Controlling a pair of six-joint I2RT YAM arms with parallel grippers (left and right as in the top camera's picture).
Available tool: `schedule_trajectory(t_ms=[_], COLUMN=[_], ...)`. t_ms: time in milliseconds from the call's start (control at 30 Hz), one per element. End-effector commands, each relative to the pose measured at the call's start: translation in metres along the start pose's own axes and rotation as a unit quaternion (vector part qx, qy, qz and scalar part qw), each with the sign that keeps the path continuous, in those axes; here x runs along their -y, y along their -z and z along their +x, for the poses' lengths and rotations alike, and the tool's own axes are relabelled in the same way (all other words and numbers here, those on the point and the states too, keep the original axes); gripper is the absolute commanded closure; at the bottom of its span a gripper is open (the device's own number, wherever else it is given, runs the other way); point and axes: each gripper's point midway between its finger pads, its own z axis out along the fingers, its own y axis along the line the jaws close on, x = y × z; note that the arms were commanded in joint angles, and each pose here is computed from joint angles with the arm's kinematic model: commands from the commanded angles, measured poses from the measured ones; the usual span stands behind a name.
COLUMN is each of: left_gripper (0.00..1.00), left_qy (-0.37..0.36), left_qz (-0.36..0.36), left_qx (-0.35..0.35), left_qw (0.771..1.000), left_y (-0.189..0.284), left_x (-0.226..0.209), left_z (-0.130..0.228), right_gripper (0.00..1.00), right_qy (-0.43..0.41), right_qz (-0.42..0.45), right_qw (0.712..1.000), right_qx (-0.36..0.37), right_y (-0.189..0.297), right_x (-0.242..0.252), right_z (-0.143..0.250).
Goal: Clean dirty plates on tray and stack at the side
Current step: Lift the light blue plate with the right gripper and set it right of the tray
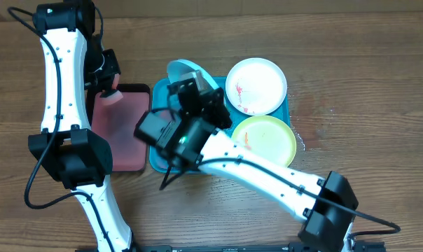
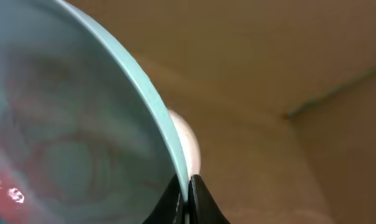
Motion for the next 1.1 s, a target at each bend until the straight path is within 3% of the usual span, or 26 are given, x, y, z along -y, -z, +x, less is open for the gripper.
schedule_trajectory(t_ms=[0, 600, 800, 933, 1067], left_gripper=[0.96, 0.96, 0.96, 0.96, 0.96], left_qy=[-0.01, -0.01, -0.01, -0.01, -0.011], left_qz=[0.005, 0.006, 0.006, 0.005, 0.006], left_qx=[0.022, 0.026, 0.025, 0.023, 0.022], left_qw=[1.0, 1.0, 1.0, 1.0, 1.0], left_y=[0.017, 0.018, 0.018, 0.017, 0.017], left_x=[0.001, 0.002, 0.002, 0.002, 0.002], left_z=[0.003, 0.001, 0.002, 0.002, 0.003], right_gripper=[0.96, 0.96, 0.96, 0.96, 0.96], right_qy=[-0.045, -0.06, -0.062, -0.067, -0.067], right_qz=[0.084, 0.054, -0.094, -0.212, -0.336], right_qw=[0.99, 0.991, 0.992, 0.956, 0.902], right_qx=[0.108, 0.104, -0.052, -0.19, -0.261], right_y=[0.031, 0.04, 0.014, -0.002, -0.008], right_x=[0.045, 0.034, -0.014, -0.043, -0.059], right_z=[-0.044, -0.041, 0.003, 0.038, 0.045])
